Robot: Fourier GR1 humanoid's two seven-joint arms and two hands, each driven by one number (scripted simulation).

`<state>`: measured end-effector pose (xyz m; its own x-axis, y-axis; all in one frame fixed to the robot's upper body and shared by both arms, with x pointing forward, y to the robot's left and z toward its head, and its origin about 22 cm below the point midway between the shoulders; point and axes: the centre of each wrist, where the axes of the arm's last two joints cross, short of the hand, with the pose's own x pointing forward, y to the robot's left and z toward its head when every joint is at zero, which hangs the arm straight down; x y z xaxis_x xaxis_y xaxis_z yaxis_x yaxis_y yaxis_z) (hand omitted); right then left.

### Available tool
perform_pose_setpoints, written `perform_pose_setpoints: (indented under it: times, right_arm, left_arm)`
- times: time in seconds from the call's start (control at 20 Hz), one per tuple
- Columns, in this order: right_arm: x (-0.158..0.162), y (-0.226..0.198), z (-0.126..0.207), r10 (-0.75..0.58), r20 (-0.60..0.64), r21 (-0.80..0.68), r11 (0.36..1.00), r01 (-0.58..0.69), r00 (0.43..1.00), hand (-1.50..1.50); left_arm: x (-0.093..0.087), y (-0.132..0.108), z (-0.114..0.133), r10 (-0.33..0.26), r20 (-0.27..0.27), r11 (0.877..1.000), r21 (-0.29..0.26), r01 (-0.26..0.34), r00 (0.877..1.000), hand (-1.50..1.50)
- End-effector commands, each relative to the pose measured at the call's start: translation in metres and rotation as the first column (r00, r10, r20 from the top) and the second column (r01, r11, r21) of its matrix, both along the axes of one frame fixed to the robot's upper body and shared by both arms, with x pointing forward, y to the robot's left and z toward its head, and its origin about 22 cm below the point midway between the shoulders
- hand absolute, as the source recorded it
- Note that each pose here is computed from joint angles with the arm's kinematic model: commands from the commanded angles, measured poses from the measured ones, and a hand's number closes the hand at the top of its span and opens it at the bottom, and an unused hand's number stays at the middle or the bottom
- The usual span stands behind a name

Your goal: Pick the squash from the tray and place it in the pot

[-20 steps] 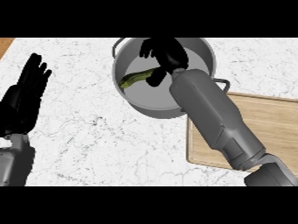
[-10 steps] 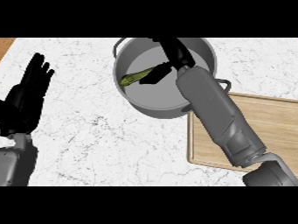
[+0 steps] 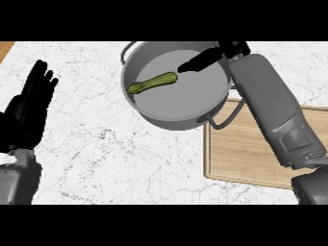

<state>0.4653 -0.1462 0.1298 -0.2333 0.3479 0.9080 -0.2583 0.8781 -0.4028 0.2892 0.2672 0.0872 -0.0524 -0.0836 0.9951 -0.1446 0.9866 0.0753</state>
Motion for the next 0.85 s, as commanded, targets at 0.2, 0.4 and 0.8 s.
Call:
perform_pose_setpoints:
  times: [0.2,0.4,0.8]
  right_arm:
    - [0.006,-0.072,0.007,0.027,-0.018,0.033,0.999,-0.026,0.999,-1.50]
    - [0.007,-0.103,0.019,0.042,-0.027,0.016,0.999,-0.041,0.999,-1.50]
    - [0.005,-0.137,0.034,0.039,-0.038,0.017,0.999,-0.039,0.998,-1.50]
  left_arm:
    - [-0.011,0.002,0.000,-0.013,0.009,1.000,0.004,0.013,1.000,0.00]
    - [-0.009,-0.004,0.010,-0.008,-0.013,1.000,0.007,0.008,1.000,0.00]
    - [0.001,0.003,-0.005,0.012,-0.001,1.000,0.008,-0.012,1.000,0.00]
